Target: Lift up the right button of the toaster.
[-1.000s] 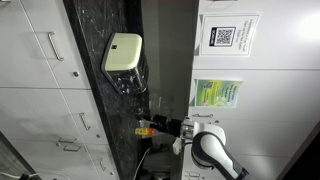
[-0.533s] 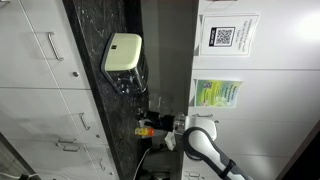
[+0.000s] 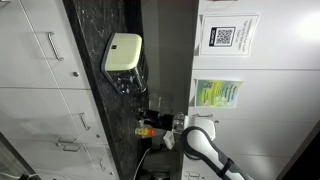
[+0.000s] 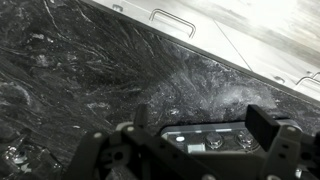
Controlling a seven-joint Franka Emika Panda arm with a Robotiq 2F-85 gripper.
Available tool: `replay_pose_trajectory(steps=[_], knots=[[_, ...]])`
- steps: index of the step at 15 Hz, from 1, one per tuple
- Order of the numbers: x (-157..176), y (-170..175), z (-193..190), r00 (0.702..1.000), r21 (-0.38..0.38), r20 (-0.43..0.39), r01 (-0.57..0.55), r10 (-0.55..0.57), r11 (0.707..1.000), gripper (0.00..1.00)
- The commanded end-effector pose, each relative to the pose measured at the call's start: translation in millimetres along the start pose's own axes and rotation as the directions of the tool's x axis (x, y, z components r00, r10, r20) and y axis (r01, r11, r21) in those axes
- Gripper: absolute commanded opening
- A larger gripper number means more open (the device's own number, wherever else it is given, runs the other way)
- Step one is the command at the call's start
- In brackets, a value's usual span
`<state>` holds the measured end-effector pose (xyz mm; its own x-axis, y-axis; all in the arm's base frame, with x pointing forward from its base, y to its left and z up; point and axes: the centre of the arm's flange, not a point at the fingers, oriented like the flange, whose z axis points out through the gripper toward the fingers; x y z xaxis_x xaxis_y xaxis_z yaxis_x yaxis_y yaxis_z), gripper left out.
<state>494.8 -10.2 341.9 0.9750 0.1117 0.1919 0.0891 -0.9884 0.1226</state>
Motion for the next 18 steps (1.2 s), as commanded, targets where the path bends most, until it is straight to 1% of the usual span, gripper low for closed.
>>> replay_pose_trajectory(steps=[1,5,6,7,8,9,10,11,14,17,18], knots=[[19.9,3.1,25.3,0.998,0.009,-0.064,0.013,-0.012,1.0,1.0],[35.2,13.6,55.6,0.993,-0.003,-0.108,0.05,-0.05,0.999,1.0],[38.2,16.9,62.4,0.992,-0.005,-0.114,0.061,-0.061,0.998,0.97],[41.6,20.8,69.1,0.991,-0.007,-0.118,0.07,-0.07,0.998,0.74],[45.1,25.0,75.7,0.99,-0.018,-0.12,0.08,-0.081,0.997,0.72],[47.5,28.7,81.2,0.988,-0.019,-0.121,0.089,-0.09,0.996,0.68],[50.8,32.6,86.5,0.988,-0.024,-0.12,0.091,-0.094,0.996,0.61],[52.8,36.2,90.3,0.987,-0.021,-0.124,0.1,-0.102,0.995,0.52],[60.6,42.0,100.8,0.979,-0.013,-0.132,0.155,-0.155,0.988,0.29],[65.6,40.4,108.8,0.964,0.007,-0.137,0.23,-0.227,0.973,0.07],[65.8,38.3,110.9,0.96,0.015,-0.125,0.256,-0.252,0.967,0.01]])
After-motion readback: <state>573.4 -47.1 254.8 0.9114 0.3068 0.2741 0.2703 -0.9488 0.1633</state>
